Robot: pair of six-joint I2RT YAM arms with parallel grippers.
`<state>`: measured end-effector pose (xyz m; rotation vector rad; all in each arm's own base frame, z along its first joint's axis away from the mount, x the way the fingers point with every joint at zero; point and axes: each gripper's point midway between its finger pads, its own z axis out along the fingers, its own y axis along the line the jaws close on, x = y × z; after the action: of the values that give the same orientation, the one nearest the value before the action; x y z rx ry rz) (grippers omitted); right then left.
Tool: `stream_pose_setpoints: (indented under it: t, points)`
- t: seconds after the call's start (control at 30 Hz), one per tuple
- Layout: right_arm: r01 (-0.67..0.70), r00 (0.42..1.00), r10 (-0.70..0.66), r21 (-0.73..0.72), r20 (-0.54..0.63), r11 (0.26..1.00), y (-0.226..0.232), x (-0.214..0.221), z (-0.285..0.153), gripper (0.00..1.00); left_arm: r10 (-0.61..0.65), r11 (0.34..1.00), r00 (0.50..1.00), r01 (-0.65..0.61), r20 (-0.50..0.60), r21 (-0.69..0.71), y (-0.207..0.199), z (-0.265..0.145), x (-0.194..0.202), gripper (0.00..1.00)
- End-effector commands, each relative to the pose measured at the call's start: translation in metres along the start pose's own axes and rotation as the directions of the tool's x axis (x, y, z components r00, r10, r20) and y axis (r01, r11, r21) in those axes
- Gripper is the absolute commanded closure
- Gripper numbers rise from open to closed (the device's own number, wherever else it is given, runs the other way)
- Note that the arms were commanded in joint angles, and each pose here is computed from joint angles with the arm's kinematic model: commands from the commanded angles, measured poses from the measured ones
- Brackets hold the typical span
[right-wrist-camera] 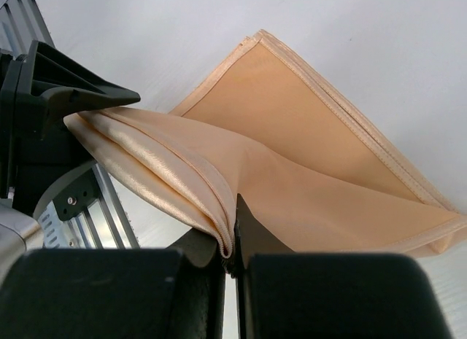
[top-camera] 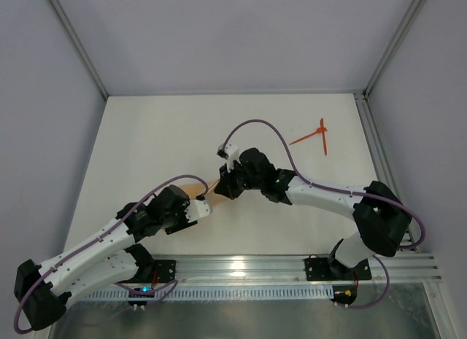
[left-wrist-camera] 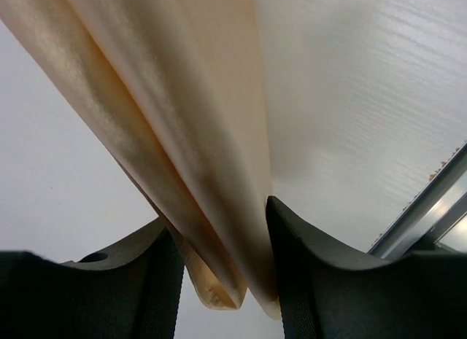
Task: Fold the napkin into a case and place the utensils inside
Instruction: Turn over the upper triangle folded napkin at the center of the board.
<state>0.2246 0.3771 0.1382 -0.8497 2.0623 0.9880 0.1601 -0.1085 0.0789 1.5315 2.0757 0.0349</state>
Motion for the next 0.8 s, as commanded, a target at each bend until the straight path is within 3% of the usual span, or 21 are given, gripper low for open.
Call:
stream_pose_setpoints:
  t: [0.0,0.23,0.37,0.6,0.77]
  points:
    - [0.023,0.999,-0.024,0.002,0.047,1.0,0.003,-0.014,-0.012,0.97,0.017,0.999,0.999,-0.018,-0.034,-0.034,0.009,-0.019,0.008,0.52]
    - [0.028,0.998,-0.028,0.0,0.059,1.0,0.003,-0.016,-0.014,0.97,0.015,1.0,0.999,-0.015,-0.039,-0.012,0.002,-0.017,0.014,0.69]
    - [0.032,0.998,-0.032,0.005,0.051,0.999,0.001,-0.013,-0.015,0.97,0.002,0.999,0.999,-0.004,-0.035,-0.044,0.009,-0.022,0.013,1.0]
    - [0.116,0.993,-0.114,-0.04,0.042,0.993,0.014,-0.024,-0.028,0.97,0.046,0.997,0.997,-0.05,-0.064,-0.058,0.017,-0.045,0.019,1.0]
    - [0.209,0.977,-0.211,-0.08,-0.018,0.975,0.037,-0.035,-0.053,0.97,0.186,0.98,0.981,-0.19,-0.058,-0.067,0.029,-0.086,0.017,1.0]
